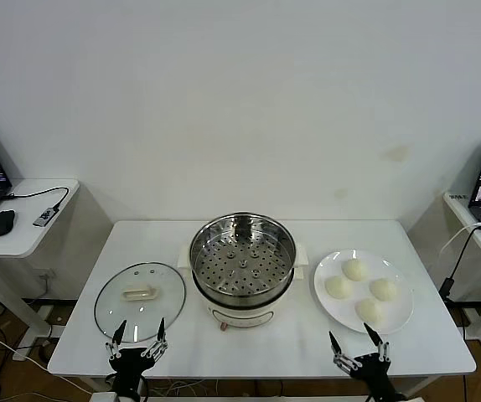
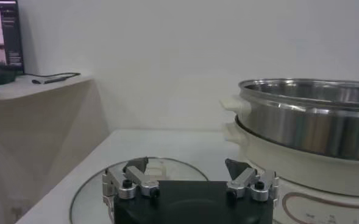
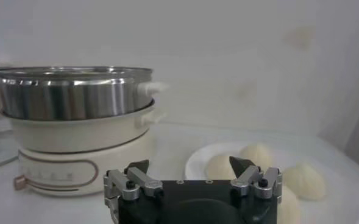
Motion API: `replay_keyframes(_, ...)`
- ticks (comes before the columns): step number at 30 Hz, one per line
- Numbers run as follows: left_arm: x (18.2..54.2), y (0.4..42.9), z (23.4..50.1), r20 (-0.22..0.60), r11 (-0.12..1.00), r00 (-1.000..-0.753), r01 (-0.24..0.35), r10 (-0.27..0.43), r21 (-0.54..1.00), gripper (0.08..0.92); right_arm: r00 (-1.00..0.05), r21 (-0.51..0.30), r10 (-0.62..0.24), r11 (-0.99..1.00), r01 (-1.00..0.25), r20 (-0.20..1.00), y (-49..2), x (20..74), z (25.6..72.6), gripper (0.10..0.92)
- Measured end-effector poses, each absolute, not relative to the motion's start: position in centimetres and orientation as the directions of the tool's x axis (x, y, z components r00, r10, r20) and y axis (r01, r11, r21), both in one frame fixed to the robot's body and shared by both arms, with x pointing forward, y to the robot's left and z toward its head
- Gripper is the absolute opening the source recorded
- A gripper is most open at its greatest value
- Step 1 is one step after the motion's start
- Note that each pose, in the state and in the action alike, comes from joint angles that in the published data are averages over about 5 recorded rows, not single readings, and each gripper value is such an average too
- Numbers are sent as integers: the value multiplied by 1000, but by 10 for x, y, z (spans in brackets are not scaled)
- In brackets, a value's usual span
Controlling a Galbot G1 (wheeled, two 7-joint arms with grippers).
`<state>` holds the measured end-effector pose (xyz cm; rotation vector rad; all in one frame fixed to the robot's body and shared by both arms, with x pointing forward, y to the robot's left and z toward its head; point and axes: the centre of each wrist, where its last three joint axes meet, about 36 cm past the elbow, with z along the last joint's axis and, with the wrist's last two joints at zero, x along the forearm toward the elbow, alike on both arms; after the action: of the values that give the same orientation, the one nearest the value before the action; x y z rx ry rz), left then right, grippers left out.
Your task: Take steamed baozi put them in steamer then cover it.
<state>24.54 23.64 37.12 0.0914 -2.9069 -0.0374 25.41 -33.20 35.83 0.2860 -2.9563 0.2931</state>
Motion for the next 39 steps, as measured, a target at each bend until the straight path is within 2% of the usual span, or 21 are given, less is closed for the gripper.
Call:
replay_keyframes(2, 247, 237, 373, 232, 998, -971, -55, -63, 40, 823, -968, -218, -176, 953, -213, 177, -339, 259, 362, 823)
replay_keyframes(7, 252, 240, 379, 240, 996, -970, -28, -48, 85, 823, -957, -425, -192, 864, -270, 218, -376, 292, 386, 823)
replay_keyframes(11, 256, 242, 382, 237, 993, -971, -2, -30, 118, 823, -936, -560, -208, 757, -337, 283, -404, 323, 410, 823)
replay_keyframes(15, 259, 244, 383, 230, 990, -973, 11, -22, 142, 823, -904, -648, -216, 637, -416, 368, -425, 358, 436, 823)
replay_keyframes(19, 258, 244, 382, 229, 986, -973, 22, -17, 165, 823, -859, -695, -228, 510, -506, 458, -437, 399, 460, 823)
replay_keyframes(23, 258, 245, 384, 225, 982, -974, 28, -15, 187, 823, -796, -699, -240, 385, -603, 555, -443, 443, 478, 823)
replay_keyframes(27, 260, 247, 384, 223, 979, -975, 27, -20, 204, 823, -718, -666, -241, 269, -696, 653, -446, 487, 492, 823)
replay_keyframes(33, 262, 250, 382, 220, 975, -975, 16, -34, 221, 823, -584, -568, -211, 135, -812, 784, -454, 540, 504, 823)
replay_keyframes(39, 265, 256, 383, 218, 970, -975, 10, -44, 243, 823, -471, -469, -176, 58, -881, 864, -455, 582, 508, 823)
